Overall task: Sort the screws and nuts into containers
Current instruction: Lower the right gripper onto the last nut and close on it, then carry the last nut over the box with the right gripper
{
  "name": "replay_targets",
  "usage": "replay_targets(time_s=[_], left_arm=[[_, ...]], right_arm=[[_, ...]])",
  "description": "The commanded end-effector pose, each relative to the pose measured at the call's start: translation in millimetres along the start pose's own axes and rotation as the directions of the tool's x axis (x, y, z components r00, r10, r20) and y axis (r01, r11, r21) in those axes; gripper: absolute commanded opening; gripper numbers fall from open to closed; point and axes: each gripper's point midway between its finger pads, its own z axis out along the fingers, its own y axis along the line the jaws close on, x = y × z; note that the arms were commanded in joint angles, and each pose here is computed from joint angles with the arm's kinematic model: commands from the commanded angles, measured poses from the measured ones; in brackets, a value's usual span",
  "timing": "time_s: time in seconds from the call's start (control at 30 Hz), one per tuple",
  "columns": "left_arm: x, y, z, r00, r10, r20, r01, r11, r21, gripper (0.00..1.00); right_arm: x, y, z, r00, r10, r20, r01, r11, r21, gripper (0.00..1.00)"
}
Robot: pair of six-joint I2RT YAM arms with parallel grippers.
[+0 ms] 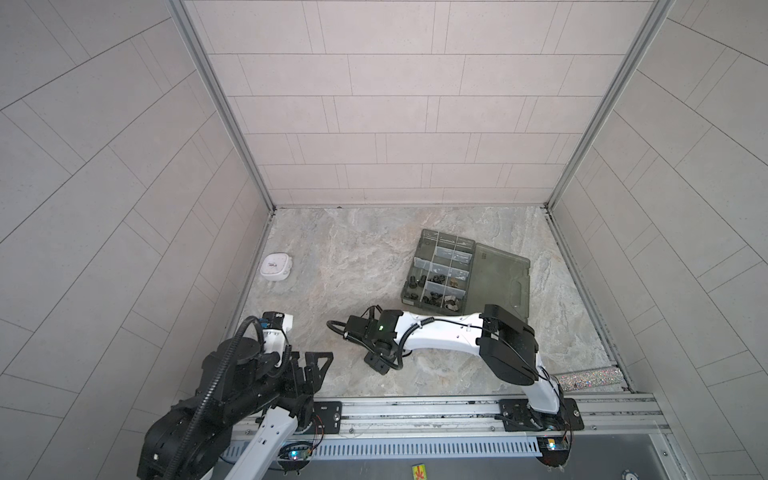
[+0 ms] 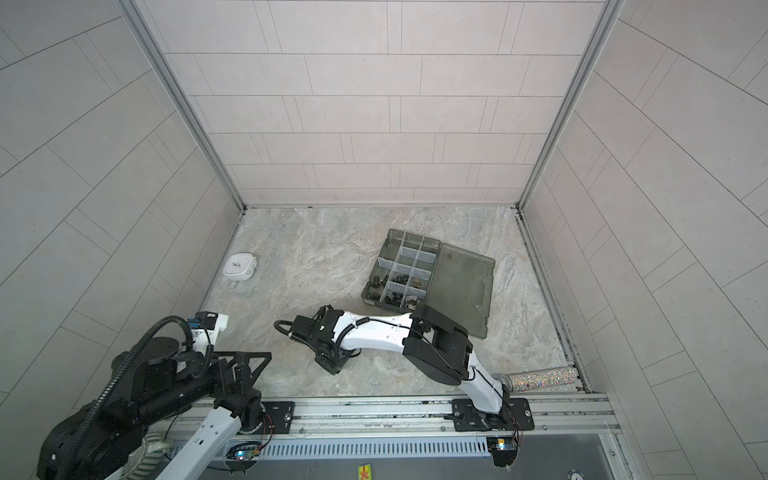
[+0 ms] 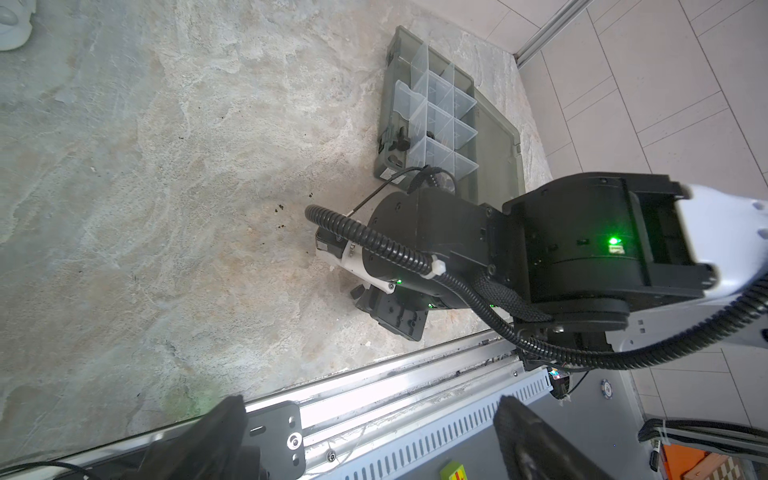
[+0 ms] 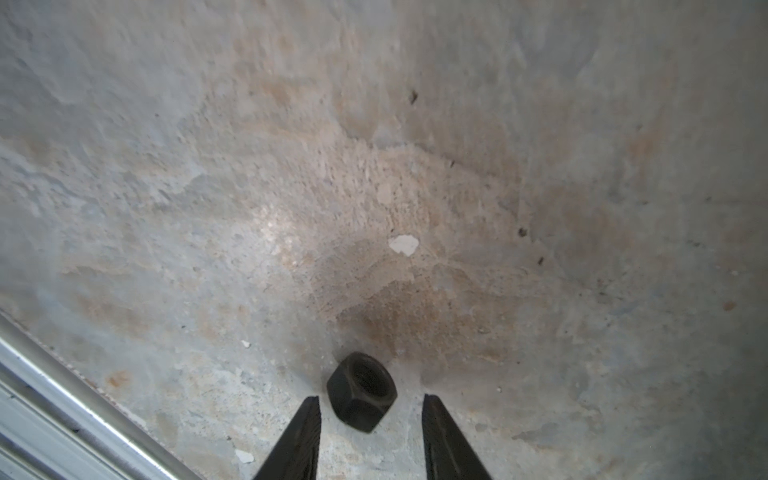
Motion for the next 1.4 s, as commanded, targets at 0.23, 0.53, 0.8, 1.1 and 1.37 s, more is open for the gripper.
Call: replay_targets(time_s=[0.23, 0.53, 0.8, 1.1, 1.37], left_arm=[[1, 2, -10, 0.999, 0.031, 0.014, -0.031, 0.999, -0.017, 1.00], [1, 3, -11, 0.999, 0.037, 0.017, -0.037, 0.999, -0.025, 1.00], [0, 5, -8, 0.999, 0.036, 0.017, -0.035, 0.999, -0.030, 1.00], [-6, 3, -3, 0.999, 0.034, 0.017, -0.034, 0.999, -0.028, 1.00], [-30, -4, 15, 0.999, 0.046, -0.017, -0.047, 0.998, -0.043, 1.00]], right_arm=[[-6, -12, 4, 1.000, 0.002, -0.021, -0.002, 1.000, 0.003, 0.42], [-8, -13, 7, 1.000, -0.001, -0.027, 0.000, 1.000, -0.023, 0.34], [-10, -10, 9, 1.000, -0.007, -0.027, 0.006, 0.999, -0.043, 0.12], [-14, -27, -13, 0.999, 0.052, -0.001, -0.052, 0.998, -0.044, 0.05], [-30, -99, -71, 0.980, 0.177, 0.092, -0.176, 0.984, -0.018, 0.06]])
